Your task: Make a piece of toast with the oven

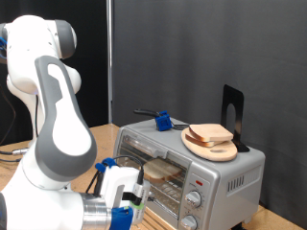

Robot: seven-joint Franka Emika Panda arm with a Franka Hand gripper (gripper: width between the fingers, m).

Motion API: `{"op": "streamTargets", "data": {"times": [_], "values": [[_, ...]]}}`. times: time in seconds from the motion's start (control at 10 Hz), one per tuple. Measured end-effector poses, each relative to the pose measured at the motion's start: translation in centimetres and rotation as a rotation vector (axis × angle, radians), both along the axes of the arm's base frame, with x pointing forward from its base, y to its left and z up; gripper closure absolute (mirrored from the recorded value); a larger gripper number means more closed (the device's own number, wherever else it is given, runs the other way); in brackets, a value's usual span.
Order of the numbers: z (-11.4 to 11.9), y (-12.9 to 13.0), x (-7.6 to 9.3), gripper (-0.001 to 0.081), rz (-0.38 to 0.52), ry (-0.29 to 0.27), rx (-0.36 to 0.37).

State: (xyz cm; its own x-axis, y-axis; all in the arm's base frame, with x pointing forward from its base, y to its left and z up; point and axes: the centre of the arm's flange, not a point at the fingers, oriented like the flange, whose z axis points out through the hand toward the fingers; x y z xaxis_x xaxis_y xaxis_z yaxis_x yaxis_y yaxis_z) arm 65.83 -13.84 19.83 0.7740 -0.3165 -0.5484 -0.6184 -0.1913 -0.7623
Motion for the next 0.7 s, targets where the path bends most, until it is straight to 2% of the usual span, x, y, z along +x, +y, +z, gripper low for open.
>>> {"op": "streamTargets", "data": {"times": [0.4, 0.7], "values": [[-3.0, 0.9, 1.6, -0.0002, 0.021, 0.055, 0.059], [-4.8, 2.7, 2.3, -0.0002, 0.037, 0.097, 0.073]]}}
